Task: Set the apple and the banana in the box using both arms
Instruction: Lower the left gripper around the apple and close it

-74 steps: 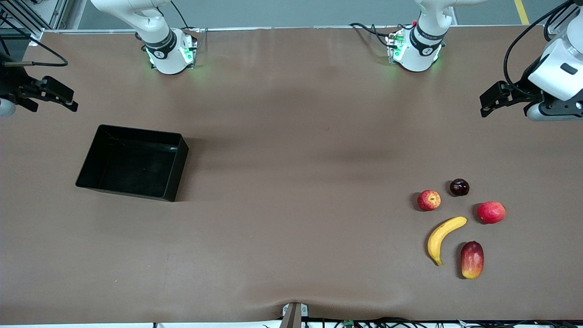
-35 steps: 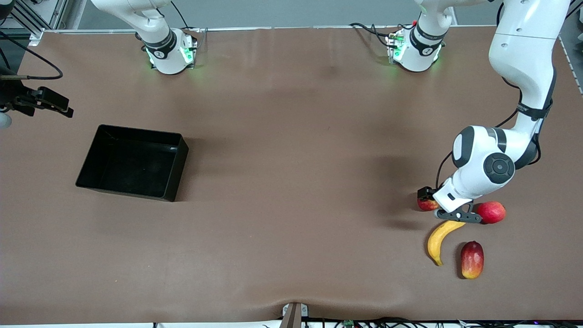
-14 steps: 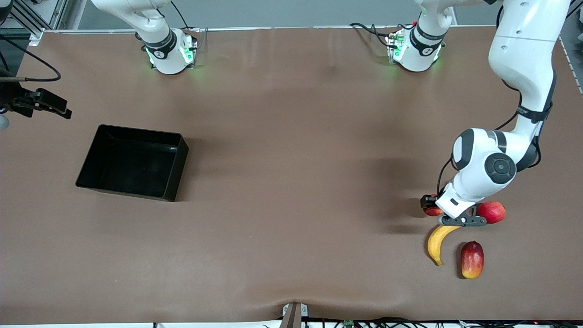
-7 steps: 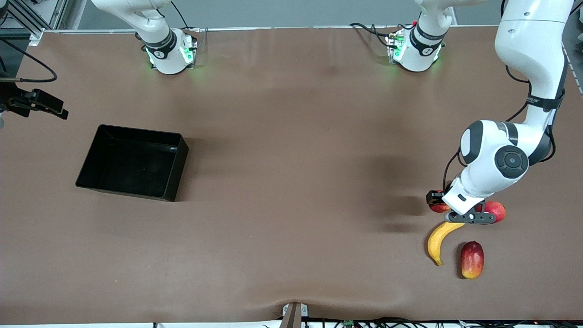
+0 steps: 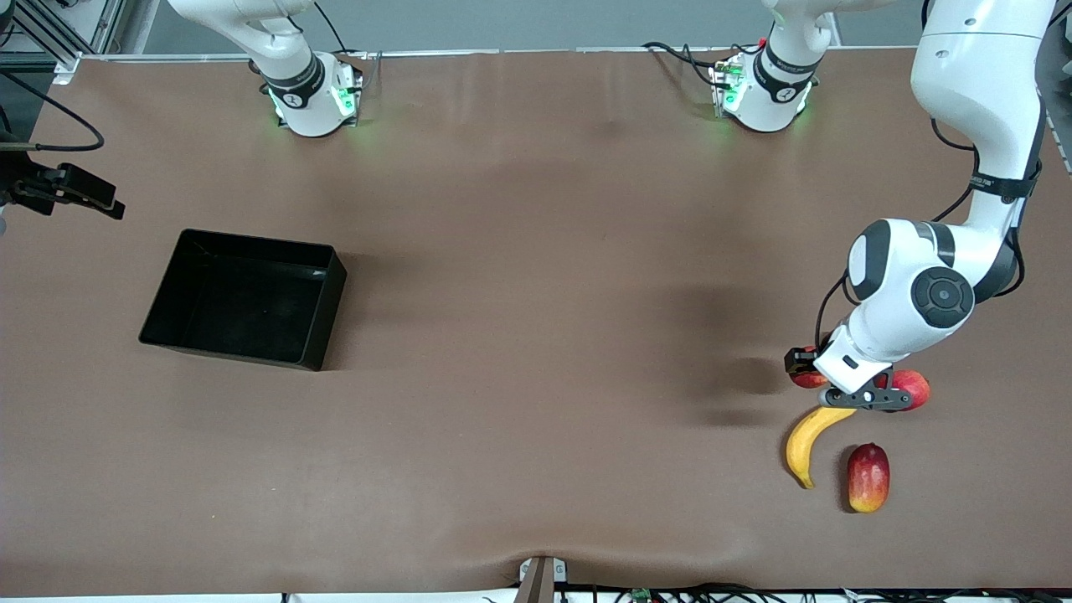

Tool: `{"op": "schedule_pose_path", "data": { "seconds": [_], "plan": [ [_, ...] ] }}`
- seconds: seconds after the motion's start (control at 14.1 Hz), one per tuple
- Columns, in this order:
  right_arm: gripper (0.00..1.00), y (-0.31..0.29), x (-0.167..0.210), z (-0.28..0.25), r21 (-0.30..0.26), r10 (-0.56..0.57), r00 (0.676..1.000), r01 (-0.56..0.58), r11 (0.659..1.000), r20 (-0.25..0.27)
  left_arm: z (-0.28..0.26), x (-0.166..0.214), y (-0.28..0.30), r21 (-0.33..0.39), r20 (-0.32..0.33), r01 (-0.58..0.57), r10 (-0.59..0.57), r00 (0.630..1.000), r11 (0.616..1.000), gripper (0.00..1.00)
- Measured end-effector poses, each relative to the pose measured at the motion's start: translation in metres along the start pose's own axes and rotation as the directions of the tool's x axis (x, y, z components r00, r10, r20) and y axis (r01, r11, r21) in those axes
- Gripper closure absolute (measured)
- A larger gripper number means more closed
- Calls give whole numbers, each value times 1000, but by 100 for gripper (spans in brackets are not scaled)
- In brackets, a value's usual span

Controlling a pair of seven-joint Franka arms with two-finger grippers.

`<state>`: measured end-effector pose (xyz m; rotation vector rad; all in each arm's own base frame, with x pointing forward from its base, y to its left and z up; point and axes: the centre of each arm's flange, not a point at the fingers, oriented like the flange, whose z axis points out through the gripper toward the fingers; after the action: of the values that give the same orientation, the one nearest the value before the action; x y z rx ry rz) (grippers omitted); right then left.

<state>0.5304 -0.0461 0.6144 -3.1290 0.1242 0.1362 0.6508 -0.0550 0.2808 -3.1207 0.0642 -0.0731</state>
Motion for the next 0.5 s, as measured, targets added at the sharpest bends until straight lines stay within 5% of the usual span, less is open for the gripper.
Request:
{"op": "schedule_pose_path", "data": {
  "seconds": [0.5],
  "plan": [
    [0, 0, 0, -3, 0, 0, 1000, 0, 1000, -7, 1, -1, -1, 1, 7, 1, -1, 1000, 1000, 34]
  ]
}}
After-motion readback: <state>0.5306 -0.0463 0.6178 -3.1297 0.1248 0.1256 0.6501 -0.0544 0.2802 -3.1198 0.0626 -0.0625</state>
